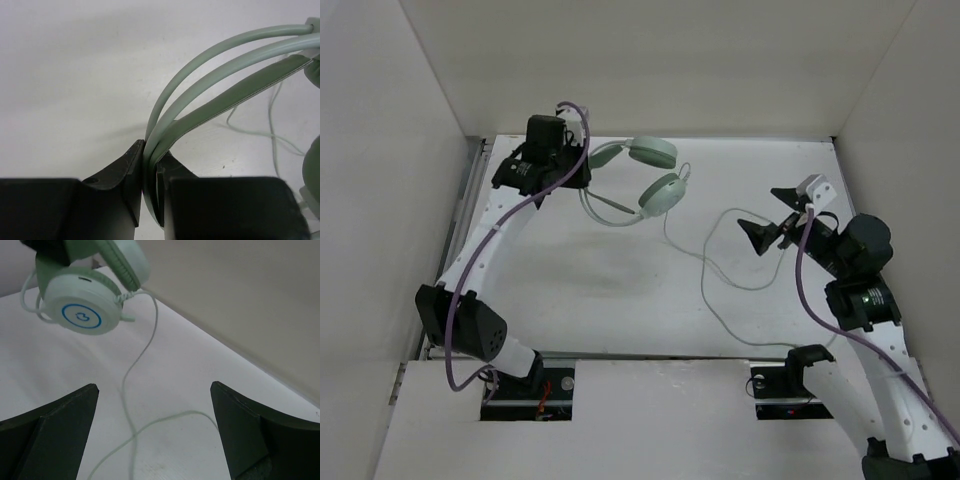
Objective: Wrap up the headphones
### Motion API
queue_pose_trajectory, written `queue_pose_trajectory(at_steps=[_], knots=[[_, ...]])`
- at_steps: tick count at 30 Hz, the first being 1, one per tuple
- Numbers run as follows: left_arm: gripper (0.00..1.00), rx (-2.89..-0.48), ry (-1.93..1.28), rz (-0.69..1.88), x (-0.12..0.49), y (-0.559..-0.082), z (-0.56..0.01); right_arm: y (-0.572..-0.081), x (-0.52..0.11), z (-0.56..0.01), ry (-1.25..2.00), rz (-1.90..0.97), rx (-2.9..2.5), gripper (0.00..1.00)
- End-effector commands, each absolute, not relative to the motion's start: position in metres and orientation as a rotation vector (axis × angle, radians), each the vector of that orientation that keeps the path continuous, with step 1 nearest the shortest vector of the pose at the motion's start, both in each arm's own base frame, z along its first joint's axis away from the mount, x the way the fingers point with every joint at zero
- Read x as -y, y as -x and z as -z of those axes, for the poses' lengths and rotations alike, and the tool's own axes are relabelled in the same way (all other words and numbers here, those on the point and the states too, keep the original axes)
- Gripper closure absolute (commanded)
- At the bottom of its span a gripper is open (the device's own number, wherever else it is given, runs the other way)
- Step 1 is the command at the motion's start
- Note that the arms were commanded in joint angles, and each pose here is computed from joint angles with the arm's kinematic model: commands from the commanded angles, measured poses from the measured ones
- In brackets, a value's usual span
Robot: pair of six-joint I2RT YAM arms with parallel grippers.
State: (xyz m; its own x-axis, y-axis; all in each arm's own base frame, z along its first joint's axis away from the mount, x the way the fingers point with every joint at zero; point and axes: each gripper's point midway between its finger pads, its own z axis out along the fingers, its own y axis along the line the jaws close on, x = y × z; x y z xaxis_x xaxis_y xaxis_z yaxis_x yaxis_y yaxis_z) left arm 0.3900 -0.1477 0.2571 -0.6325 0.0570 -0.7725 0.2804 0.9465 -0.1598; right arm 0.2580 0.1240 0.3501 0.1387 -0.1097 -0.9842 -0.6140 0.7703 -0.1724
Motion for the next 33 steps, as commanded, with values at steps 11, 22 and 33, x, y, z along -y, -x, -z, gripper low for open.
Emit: queue_pose_trajectory(at_steps=[11,22,33], knots=[[1.0,-2.093,-0.247,0.376,0.105,-0.356,-0.368,-0.253,-0.237,-0.359,0.858,-0.475,-1.066,0.0],[1.0,-1.971,-0.291,0.575,0.112,-0.332,-0.41,-0.322,-0.304,-0.368,0.737,-0.493,-1.034,0.0],[1.0,-1.868,-0.182,0.71,0.1,-0.339,-0.448,-0.389,-0.344,-0.381,0.617,-0.536,-1.061,0.0]])
